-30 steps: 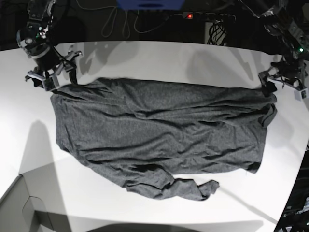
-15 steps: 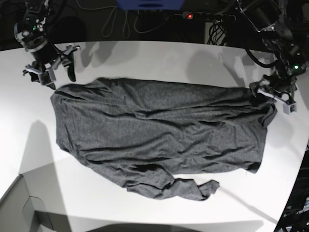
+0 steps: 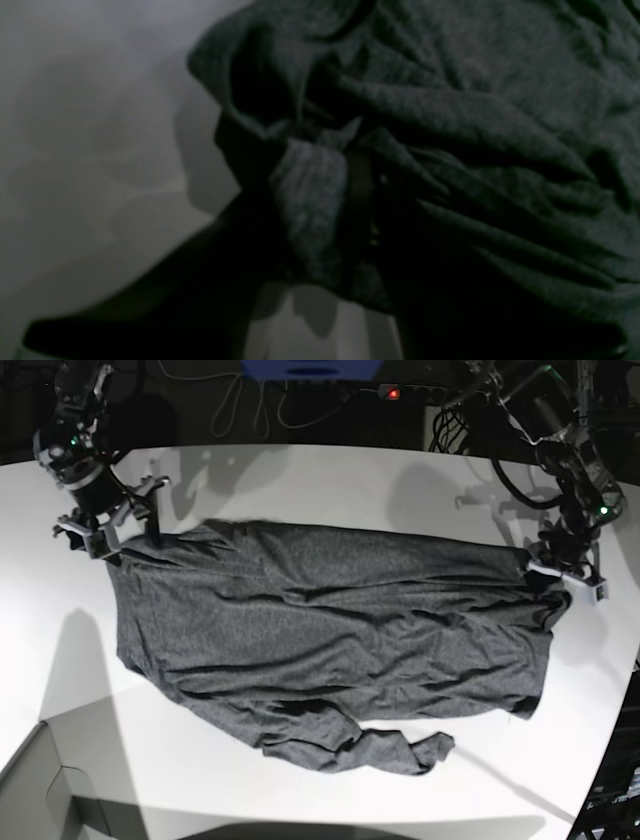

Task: Layout the t-shirt on the table in an organized manner, then fold the t-shirt properly
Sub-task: 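Grasp the shirt's edge corners with both grippers, then lift and pull the held edge with both grippers to stretch the shirt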

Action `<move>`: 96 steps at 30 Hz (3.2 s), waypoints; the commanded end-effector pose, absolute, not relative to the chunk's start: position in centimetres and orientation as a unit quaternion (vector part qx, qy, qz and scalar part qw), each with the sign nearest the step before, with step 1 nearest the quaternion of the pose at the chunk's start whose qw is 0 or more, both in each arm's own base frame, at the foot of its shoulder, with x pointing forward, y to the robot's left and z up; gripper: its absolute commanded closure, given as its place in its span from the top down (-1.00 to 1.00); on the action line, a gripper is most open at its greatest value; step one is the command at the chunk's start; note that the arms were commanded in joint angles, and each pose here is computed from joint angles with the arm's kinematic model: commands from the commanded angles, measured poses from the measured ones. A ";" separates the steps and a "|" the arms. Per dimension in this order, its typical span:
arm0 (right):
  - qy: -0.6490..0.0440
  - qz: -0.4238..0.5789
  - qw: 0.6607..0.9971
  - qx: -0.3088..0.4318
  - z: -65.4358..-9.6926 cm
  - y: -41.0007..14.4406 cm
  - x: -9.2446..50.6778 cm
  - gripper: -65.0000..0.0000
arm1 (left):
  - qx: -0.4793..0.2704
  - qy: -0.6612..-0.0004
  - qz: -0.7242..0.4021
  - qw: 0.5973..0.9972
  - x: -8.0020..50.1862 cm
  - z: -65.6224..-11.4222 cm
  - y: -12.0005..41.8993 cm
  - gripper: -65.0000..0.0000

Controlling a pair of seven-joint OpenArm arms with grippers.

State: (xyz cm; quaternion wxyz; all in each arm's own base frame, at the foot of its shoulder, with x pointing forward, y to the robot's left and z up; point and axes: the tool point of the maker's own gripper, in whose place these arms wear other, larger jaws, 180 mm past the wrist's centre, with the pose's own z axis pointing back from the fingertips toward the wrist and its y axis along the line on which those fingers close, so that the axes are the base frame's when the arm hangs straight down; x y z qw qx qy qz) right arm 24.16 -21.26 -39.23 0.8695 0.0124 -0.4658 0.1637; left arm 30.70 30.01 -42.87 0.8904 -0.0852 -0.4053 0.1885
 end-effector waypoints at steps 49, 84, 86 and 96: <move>-0.425 0.157 0.891 -0.001 -39.7 -22.5 17.2 -1.00 | 0.039 -0.386 0.086 0.917 24.2 -38.0 33.6 -1.00; -0.397 0.150 0.905 0.010 -40.7 -21.7 14.3 -1.00 | 0.053 -0.343 0.078 0.935 22.4 -38.6 34.6 -0.67; -0.398 0.153 0.904 0.009 -40.5 -21.6 14.2 -0.98 | 0.052 -0.339 0.078 0.936 22.0 -38.8 34.6 -0.50; -0.445 0.144 0.884 -0.001 -36.8 -21.3 15.4 -0.24 | 0.088 -0.367 0.100 0.921 21.5 -35.5 36.8 -0.21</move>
